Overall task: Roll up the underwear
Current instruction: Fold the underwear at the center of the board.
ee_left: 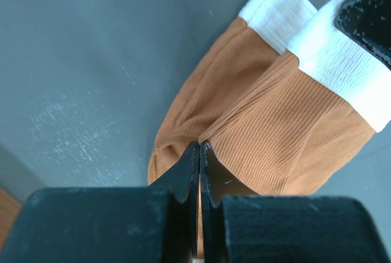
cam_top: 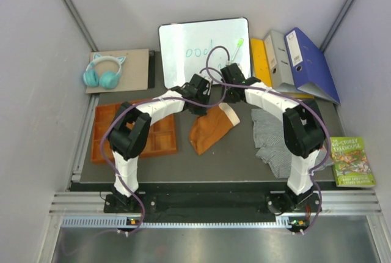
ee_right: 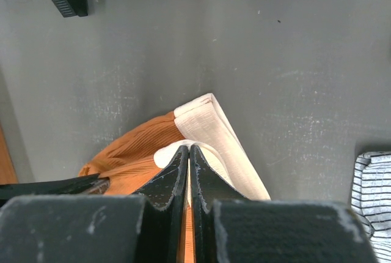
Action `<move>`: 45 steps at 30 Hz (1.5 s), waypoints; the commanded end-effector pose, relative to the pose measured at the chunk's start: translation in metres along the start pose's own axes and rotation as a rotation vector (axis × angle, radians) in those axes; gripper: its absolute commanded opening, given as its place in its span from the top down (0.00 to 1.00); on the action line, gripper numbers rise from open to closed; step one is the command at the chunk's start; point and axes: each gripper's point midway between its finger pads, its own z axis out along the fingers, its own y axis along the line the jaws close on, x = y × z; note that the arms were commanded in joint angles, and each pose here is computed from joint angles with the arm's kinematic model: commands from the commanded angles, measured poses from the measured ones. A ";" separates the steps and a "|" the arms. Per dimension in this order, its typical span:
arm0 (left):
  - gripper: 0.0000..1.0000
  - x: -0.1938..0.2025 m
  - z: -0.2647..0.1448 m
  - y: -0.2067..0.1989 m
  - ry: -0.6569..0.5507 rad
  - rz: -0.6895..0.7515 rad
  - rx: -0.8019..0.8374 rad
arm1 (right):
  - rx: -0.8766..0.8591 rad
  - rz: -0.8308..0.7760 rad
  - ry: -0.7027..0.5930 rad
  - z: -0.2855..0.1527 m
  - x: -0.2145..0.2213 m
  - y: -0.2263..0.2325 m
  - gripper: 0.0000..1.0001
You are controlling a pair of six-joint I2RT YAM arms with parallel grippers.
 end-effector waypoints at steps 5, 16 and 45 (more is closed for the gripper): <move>1.00 -0.015 0.004 0.007 -0.019 0.062 -0.033 | 0.005 0.013 -0.071 0.003 -0.032 -0.002 1.00; 1.00 -0.013 0.014 0.028 -0.014 0.054 -0.128 | 0.028 0.007 -0.052 0.019 -0.031 -0.008 1.00; 0.49 -0.022 -0.020 0.007 -0.156 -0.120 -0.027 | -0.189 0.012 0.103 -0.019 0.031 -0.039 0.39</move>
